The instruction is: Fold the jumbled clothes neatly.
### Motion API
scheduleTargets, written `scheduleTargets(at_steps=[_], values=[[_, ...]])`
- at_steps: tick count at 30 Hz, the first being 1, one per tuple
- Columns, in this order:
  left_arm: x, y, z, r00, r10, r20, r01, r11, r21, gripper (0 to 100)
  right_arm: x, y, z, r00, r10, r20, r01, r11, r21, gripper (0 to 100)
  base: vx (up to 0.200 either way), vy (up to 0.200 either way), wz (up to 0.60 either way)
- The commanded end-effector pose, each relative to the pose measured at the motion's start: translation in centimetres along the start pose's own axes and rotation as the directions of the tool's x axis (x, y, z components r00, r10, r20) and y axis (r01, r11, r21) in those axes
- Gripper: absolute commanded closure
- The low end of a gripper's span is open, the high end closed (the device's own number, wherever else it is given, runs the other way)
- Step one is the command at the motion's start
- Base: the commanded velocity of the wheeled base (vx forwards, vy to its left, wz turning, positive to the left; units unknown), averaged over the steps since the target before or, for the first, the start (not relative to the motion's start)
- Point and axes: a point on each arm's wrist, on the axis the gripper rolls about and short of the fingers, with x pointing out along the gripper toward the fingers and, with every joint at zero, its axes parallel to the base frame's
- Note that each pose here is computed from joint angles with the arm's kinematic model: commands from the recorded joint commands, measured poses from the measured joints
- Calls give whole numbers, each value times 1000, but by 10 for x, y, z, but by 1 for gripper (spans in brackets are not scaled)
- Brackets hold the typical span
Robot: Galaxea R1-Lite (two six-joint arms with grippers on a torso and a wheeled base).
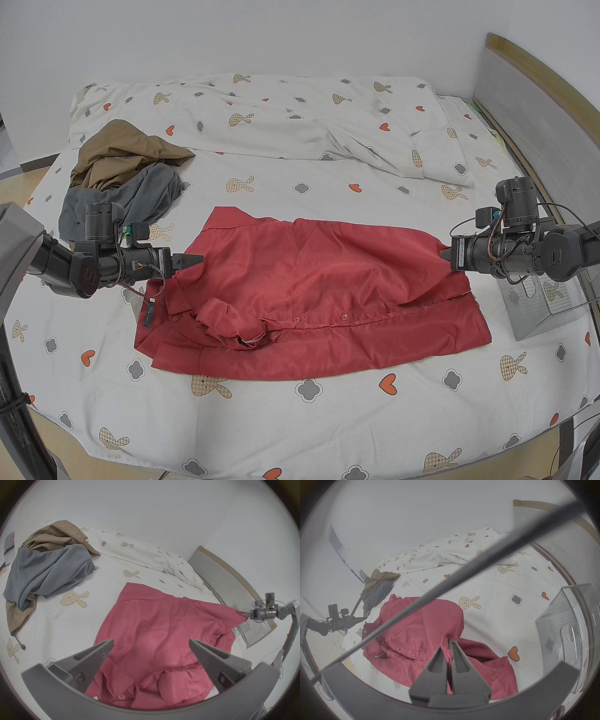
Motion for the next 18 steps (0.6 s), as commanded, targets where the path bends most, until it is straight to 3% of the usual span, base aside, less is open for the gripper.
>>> scheduleTargets(at_steps=[1,6,9,13,18], values=[[-23,-12,-5,1000,-26,6,26,999,44,0,0,1,1,1000,0,6,0,1000,-2,100,0,0,0],[-24,-12,-21,1000,-23,-13,24,996,82,0,0,1,2,1000,2,20,-2,1000,-3,100,0,0,0],[-23,-11,-26,1000,-25,-17,26,996,83,0,0,0,3,999,3,45,-3,1000,-2,100,200,200,0],[-23,-11,-28,999,-26,-20,28,996,82,0,1,0,4,999,5,47,-5,1000,-2,100,200,0,0],[-23,-11,-28,999,-26,-21,28,996,83,0,1,1,4,999,8,48,-8,1000,-4,100,0,0,0]])
